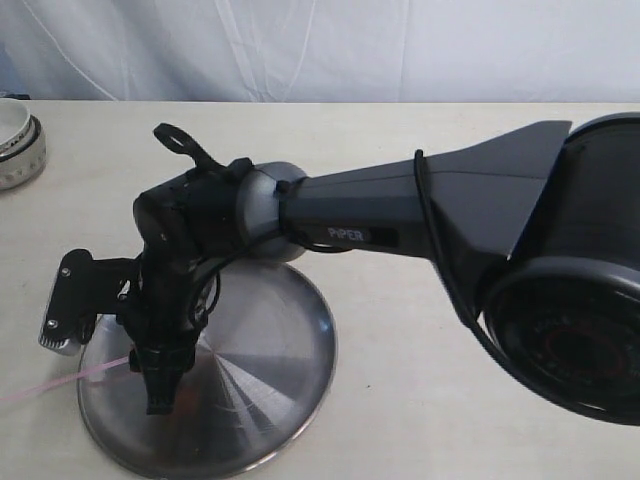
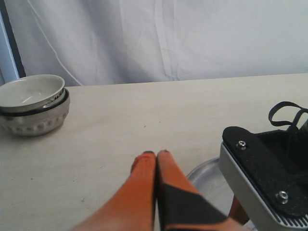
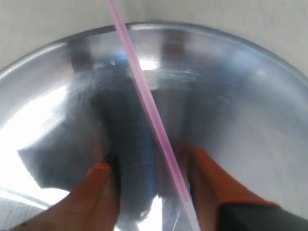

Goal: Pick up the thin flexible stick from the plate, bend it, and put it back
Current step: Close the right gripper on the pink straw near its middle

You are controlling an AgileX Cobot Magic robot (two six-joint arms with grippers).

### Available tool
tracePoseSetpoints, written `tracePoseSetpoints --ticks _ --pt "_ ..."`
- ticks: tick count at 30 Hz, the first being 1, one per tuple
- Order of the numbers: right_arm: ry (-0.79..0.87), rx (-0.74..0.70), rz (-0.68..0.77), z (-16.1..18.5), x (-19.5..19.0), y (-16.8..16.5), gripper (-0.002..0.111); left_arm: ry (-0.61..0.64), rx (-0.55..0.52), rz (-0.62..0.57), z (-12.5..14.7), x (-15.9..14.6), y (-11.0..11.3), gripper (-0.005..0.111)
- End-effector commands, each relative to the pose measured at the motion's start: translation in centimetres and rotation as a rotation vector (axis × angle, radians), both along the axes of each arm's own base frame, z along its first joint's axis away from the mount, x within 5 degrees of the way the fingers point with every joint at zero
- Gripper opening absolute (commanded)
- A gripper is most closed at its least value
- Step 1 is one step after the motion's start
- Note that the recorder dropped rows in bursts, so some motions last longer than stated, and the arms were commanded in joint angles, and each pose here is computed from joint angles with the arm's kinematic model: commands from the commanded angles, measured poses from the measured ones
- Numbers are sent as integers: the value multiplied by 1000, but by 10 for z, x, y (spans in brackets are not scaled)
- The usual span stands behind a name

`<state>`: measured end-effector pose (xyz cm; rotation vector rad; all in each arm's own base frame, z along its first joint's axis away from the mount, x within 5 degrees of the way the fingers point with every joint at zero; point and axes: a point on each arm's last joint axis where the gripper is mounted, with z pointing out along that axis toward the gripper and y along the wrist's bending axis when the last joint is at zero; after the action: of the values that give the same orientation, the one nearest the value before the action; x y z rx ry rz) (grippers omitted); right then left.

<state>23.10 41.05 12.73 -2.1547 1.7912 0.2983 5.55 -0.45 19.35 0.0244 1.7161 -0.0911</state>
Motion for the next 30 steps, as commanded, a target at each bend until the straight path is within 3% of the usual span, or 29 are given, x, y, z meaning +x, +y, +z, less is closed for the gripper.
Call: tracePoseSetpoints --ticks 1,5,14,19,30 --pt "2 -2 -10 3 2 -1 36 -1 -4 -5 -1 0 0 0" --pt "-3 13 -42 4 3 0 21 -1 -2 -4 -1 0 0 0" --pt "-35 -2 -24 3 5 -1 16 -1 2 -4 -1 0 0 0" --pt "-30 -9 -23 3 5 -2 1 -1 2 -4 -1 0 0 0" --pt "-48 -49 -40 2 7 -5 0 -1 2 -4 -1 0 0 0"
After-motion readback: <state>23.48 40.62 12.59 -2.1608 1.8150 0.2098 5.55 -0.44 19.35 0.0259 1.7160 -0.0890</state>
